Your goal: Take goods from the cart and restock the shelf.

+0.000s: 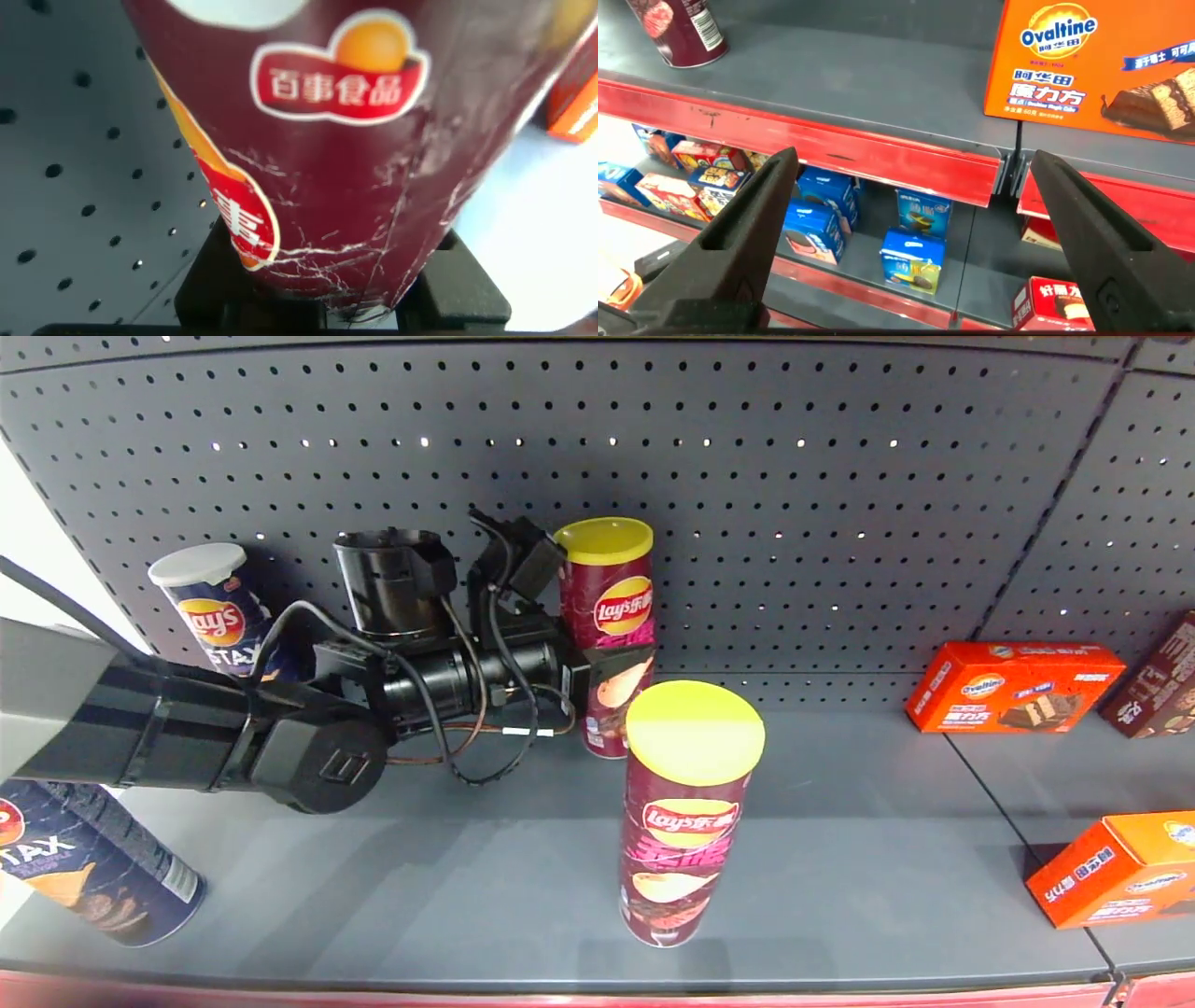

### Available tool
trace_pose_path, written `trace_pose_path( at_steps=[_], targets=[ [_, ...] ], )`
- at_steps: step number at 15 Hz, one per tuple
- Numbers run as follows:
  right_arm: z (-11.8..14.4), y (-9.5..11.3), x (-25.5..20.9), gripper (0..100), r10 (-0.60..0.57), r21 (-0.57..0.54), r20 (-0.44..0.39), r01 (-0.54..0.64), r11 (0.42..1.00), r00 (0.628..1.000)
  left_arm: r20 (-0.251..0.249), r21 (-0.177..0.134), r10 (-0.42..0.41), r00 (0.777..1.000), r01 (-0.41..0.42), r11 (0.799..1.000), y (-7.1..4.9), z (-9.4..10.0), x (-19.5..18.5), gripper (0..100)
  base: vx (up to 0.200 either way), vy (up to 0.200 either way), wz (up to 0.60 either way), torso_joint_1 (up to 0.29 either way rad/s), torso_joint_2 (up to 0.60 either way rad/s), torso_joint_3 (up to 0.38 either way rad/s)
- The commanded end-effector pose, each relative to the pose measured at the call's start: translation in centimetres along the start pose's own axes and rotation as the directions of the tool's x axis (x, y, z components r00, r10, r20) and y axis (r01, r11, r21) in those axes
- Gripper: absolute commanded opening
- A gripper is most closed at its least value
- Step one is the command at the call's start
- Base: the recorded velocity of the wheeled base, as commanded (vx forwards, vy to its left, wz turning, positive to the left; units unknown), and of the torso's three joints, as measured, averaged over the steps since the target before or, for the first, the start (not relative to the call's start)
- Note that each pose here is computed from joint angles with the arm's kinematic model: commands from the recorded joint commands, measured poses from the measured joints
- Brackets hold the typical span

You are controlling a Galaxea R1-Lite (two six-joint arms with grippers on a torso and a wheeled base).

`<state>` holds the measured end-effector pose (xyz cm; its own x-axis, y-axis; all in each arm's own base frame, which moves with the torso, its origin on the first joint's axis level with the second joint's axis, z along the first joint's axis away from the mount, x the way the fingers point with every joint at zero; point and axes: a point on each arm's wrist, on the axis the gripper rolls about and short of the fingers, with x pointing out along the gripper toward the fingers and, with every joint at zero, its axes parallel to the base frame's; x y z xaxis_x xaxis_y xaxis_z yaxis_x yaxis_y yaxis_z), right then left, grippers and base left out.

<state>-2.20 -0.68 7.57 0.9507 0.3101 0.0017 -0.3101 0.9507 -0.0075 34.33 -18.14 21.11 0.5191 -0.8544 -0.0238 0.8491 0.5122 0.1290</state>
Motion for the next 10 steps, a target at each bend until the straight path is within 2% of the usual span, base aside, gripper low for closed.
trace_pose_path(
  at_steps=[1,6,10],
  targets=[
    [0.0,0.0,0.0,100,0.001,0.0,-0.002,-0.001,1.0,1.0,-0.022,-0.007,-0.038,0.999,0.037,0.999,0.5,-0.6,0.6,0,0.0,0.0,0.0,0.0,0.0,0.0],
    [0.0,0.0,0.0,100,0.001,0.0,-0.002,-0.001,1.0,1.0,-0.024,-0.009,-0.046,0.999,0.046,0.999,1.3,-0.4,1.6,0,0.0,0.0,0.0,0.0,0.0,0.0],
    [0.0,0.0,0.0,100,0.001,0.0,-0.002,-0.001,1.0,1.0,-0.045,-0.022,-0.049,0.998,0.048,0.999,1.5,-1.6,2.2,0,0.0,0.0,0.0,0.0,0.0,0.0]
  ],
)
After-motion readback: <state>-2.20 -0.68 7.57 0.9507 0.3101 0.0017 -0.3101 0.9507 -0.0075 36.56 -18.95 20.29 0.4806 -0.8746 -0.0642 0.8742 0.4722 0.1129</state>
